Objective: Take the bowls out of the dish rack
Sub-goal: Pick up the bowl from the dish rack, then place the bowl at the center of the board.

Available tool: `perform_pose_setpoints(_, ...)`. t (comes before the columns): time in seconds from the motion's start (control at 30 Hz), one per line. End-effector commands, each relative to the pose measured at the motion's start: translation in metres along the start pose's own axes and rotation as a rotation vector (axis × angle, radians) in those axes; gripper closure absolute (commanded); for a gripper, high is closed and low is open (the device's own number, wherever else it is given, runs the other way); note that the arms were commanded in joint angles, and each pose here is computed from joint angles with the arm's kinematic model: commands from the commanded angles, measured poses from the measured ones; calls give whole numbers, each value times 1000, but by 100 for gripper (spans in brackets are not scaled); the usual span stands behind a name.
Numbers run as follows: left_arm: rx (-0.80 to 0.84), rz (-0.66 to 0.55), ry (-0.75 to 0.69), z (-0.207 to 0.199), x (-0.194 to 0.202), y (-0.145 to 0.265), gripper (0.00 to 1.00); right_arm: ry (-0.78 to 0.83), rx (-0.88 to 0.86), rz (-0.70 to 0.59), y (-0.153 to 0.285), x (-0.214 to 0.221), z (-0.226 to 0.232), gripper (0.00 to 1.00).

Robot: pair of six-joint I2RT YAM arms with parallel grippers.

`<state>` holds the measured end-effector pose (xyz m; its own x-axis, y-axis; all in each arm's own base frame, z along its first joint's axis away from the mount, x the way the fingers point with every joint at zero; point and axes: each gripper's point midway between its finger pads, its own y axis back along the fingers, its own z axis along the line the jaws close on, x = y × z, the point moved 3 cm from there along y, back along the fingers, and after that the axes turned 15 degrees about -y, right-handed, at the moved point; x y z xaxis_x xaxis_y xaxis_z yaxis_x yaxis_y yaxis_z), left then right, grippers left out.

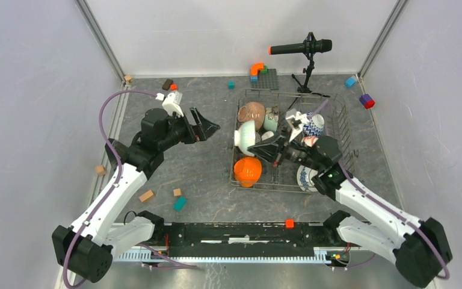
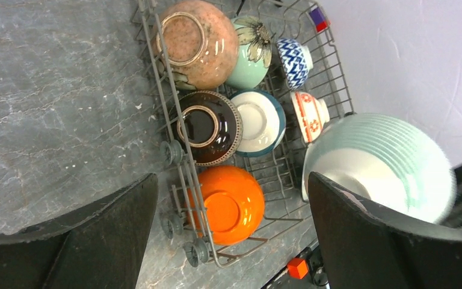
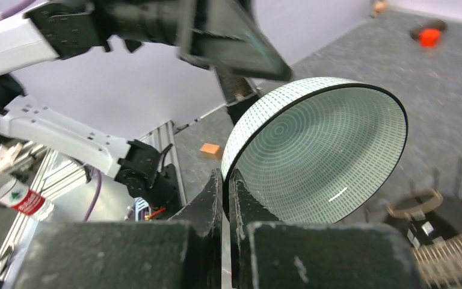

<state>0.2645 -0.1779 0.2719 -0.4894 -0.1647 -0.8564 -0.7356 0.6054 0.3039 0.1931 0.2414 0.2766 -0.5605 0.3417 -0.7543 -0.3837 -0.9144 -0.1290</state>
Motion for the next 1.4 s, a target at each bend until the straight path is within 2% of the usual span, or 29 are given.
perform_pose_setpoints(0.0, -17, -24, -109, -8, -15, 6, 0, 231, -131, -148, -36, -47, 55, 100)
perform_pose_setpoints(0.1, -74, -70, -185, -10, -23, 23, 0, 247, -112, -143, -42, -41, 52, 100)
perform_pose_setpoints(0.3, -140, -145, -279, -13, -32, 44, 0, 422, 150, -89, -21, -17, 16, 100)
perform_pose_setpoints(0.37, -124, -139, -276, -14, -29, 38, 0, 463, 198, -93, -8, -12, 9, 100)
perform_pose_setpoints(0.5, -181, -123, -166, -6, -26, 23, 0, 517, 245, -72, -1, 0, 5, 100)
perform_pose_setpoints(0.73, 83, -91, -236, -41, -19, 17, 0, 636, 354, 8, -6, 30, -2, 100)
perform_pose_setpoints(0.83, 88, -123, -263, -52, -38, 25, 0, 689, 398, 26, -4, 36, -2, 100)
perform_pose_setpoints(1.03, -80, 19, -445, -59, -54, 23, 0, 824, 447, 105, -6, 46, 3, 100)
perform_pose_setpoints(1.13, -84, 37, -539, -68, -46, 21, 0, 907, 474, 159, -7, 56, 4, 100)
perform_pose_setpoints(1.37, -24, 72, -636, -70, -21, 32, 0, 1160, 570, 277, 0, 80, 8, 100)
